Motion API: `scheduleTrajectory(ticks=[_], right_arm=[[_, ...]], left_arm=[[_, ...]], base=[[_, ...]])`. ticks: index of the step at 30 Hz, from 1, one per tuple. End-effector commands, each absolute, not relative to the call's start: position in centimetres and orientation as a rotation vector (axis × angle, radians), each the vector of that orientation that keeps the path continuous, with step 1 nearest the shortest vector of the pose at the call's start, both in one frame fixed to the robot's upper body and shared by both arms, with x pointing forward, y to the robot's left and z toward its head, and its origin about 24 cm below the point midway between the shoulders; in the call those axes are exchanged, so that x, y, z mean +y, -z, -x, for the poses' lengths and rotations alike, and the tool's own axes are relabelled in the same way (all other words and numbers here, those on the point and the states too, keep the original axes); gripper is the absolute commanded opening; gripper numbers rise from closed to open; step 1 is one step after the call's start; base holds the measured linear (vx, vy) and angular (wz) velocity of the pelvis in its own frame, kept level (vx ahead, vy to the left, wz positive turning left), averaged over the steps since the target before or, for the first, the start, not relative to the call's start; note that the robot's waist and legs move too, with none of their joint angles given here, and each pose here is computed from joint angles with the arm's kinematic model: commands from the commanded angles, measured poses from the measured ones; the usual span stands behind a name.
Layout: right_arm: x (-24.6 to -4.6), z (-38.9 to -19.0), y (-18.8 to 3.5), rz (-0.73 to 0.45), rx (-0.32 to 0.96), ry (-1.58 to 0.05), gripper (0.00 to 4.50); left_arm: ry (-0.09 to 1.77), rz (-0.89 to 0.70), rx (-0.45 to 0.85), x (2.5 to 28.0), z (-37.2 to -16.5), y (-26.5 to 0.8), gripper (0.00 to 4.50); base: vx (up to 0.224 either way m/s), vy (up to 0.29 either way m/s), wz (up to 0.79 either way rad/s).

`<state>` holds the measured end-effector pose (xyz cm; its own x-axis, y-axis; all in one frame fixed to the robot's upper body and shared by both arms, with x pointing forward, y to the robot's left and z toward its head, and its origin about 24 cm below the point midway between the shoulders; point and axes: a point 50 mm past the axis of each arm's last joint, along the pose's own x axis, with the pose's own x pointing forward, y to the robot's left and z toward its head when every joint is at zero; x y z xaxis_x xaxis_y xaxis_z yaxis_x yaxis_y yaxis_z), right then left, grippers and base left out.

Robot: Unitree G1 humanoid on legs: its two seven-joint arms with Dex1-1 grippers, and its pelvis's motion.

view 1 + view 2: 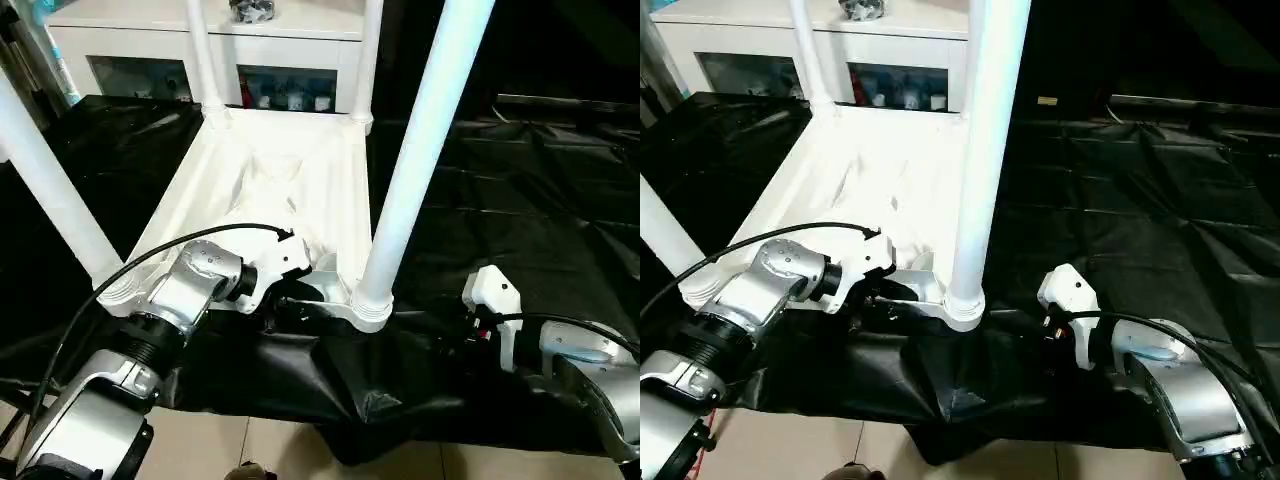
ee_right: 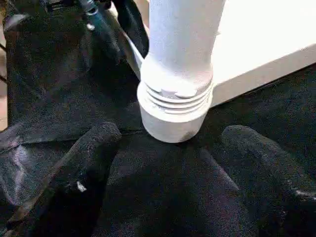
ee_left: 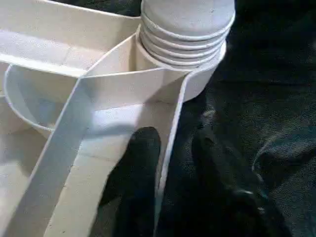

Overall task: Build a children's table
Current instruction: Rotate leg to tighten

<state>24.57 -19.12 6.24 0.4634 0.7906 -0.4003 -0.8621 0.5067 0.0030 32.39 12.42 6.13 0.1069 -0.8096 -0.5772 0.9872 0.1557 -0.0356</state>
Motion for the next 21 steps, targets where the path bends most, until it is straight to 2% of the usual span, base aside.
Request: scheduleTrajectory(ticks=[1, 4, 5, 11, 18, 21], right_arm=[[-19.2, -24.7, -6.4, 0.222, 0.374, -1.029, 3.79], [-19.2, -24.7, -6.4, 0.221, 0.375, -1.031, 3.79], [-19.2, -24.7, -6.3, 0.221, 0.376, -1.031, 3.79], [-19.2, -24.8, -6.3, 0.223, 0.376, -1.033, 3.79], [-19.1, -24.9, -6.3, 0.223, 0.374, -1.036, 3.79], [-19.0, -25.1, -6.5, 0.215, 0.362, -1.032, 3.79]], left_arm=[[1.369, -0.408, 0.543, 12.9, -32.5, -6.2, 0.93], [1.37, -0.409, 0.55, 13.0, -32.5, -6.2, 0.8], [1.369, -0.411, 0.554, 13.1, -32.5, -6.1, 0.58], [1.367, -0.477, 0.607, 13.8, -32.3, -5.7, 0.12], [1.387, -0.523, 0.654, 14.5, -31.7, -5.1, 0.05], [1.354, -0.417, 0.643, 14.3, -31.6, -5.4, 0.05]], base=[[0.0, 0.0, 0.0], [0.0, 0.0, 0.0], [0.0, 0.0, 0.0], [0.0, 0.0, 0.0], [0.0, 0.0, 0.0], [0.0, 0.0, 0.0]])
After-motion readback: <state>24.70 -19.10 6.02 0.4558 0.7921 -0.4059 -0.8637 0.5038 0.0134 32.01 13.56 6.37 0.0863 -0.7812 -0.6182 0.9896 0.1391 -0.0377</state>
